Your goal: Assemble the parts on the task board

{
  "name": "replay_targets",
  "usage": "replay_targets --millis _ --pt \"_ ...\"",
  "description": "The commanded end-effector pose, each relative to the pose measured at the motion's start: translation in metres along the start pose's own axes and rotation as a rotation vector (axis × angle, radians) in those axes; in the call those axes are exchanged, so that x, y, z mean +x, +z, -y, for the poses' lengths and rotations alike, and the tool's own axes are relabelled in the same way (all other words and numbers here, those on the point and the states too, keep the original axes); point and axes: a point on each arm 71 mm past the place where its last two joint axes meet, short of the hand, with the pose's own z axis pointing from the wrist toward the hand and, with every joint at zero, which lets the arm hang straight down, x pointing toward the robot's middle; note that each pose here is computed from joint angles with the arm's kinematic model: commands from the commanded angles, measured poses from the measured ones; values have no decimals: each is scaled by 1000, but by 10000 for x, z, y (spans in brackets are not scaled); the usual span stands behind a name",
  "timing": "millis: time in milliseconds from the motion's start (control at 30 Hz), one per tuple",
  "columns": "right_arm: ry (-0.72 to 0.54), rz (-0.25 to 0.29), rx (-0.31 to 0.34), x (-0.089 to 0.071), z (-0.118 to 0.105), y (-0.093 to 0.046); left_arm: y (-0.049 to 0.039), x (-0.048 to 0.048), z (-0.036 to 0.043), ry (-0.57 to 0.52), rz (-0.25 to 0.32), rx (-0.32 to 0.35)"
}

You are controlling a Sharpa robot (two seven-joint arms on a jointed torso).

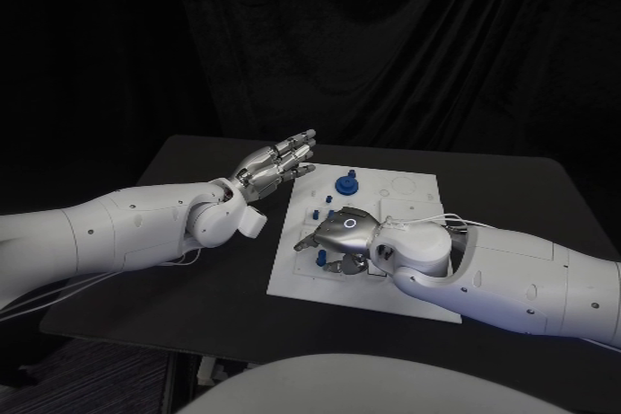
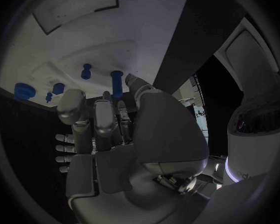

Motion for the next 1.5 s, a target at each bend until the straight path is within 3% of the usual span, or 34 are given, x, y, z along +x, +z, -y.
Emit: replay_targets --millis 33,267,433,567,767,933,1100,1300,1500 --pt "39 -2 22 20 35 -17 -5 14 -9 -11 -13 8" --pt "91 109 29 -49 121 -163 -36 4 -26 -12 -7 5" --pt "142 254 43 -303 241 -395 -55 -14 -31 -9 0 3" --pt "197 294 86 -519 382 -597 -54 -27 -35 -5 6 2" --pt "297 223 209 -594 605 -978 -46 -23 -39 -3 7 3" --pt "377 159 324 -496 813 -1283 -53 -27 -38 -4 8 2" --pt "427 39 475 -298 1027 -1587 -60 -30 -36 -4 8 1" --pt "408 -62 598 -140 1124 -1795 -73 -38 -33 -4 9 1" --pt "342 -120 665 -63 1126 -1848 -80 -49 -34 -4 11 -1"
